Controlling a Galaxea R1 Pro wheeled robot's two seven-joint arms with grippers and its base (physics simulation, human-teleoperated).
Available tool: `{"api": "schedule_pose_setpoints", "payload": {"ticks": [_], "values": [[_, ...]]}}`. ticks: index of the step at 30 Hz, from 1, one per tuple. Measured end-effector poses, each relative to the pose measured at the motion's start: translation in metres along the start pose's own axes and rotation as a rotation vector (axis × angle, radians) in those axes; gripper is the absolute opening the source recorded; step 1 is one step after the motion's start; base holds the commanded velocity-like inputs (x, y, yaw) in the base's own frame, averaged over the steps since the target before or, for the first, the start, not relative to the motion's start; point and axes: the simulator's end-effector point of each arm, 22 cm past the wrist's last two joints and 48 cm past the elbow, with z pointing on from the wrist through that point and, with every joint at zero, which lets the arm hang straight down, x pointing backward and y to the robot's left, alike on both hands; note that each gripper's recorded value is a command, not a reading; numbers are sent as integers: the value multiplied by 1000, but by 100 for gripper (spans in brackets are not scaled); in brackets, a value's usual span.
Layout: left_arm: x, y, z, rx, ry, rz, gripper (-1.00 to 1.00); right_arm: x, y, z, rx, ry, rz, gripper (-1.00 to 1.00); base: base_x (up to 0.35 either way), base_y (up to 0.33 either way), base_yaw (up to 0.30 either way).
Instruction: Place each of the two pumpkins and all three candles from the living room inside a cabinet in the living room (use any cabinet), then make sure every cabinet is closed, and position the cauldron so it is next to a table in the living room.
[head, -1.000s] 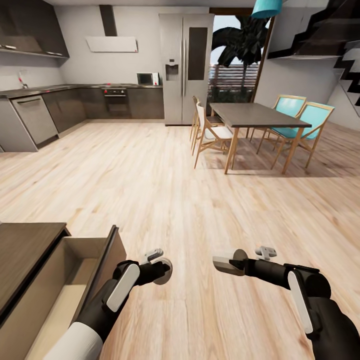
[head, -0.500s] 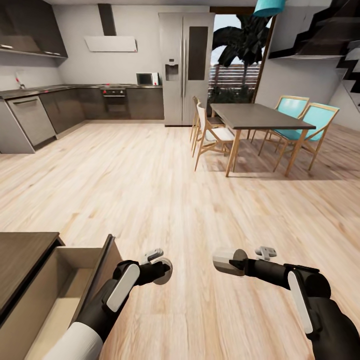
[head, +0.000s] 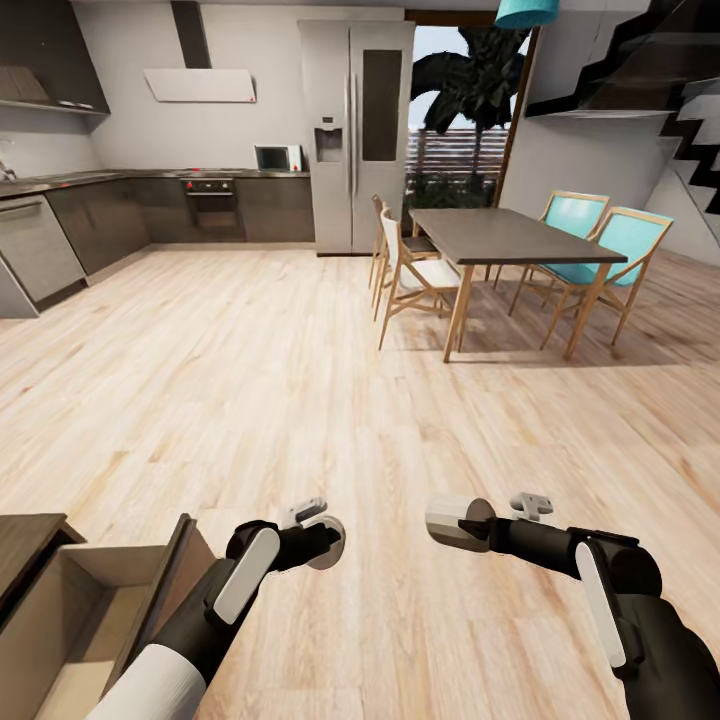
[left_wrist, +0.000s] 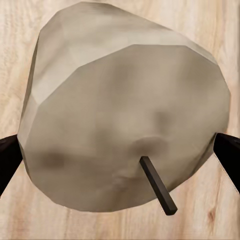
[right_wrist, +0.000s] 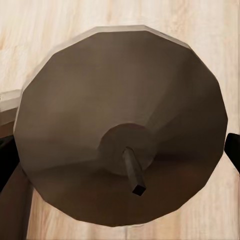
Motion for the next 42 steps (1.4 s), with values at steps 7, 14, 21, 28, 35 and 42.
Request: {"api": "schedule_pose_setpoints", "payload": {"ticks": [7, 14, 21, 28, 35, 42], "values": [[0, 0, 0, -1, 0, 1, -100, 0, 0, 0, -2, 0, 0, -100, 336, -97, -119], [0, -1, 0, 1, 1, 1, -100, 0, 1, 0, -3, -1, -2, -100, 296, -172, 45], [0, 0, 0, 2, 1, -2, -100, 0, 1, 0, -2, 1, -2, -100, 162, -265, 254], [1, -1, 1, 1, 2, 0, -100, 0, 3, 0, -9, 1, 3, -100, 102, -249, 273], [1, -1, 1, 1, 2, 0, -100, 0, 3, 1, -9, 3, 1, -100, 4, -95, 274], [3, -5, 1, 7, 4, 1, -100, 2, 4, 2, -8, 9, 0, -100, 0, -88, 274]]}}
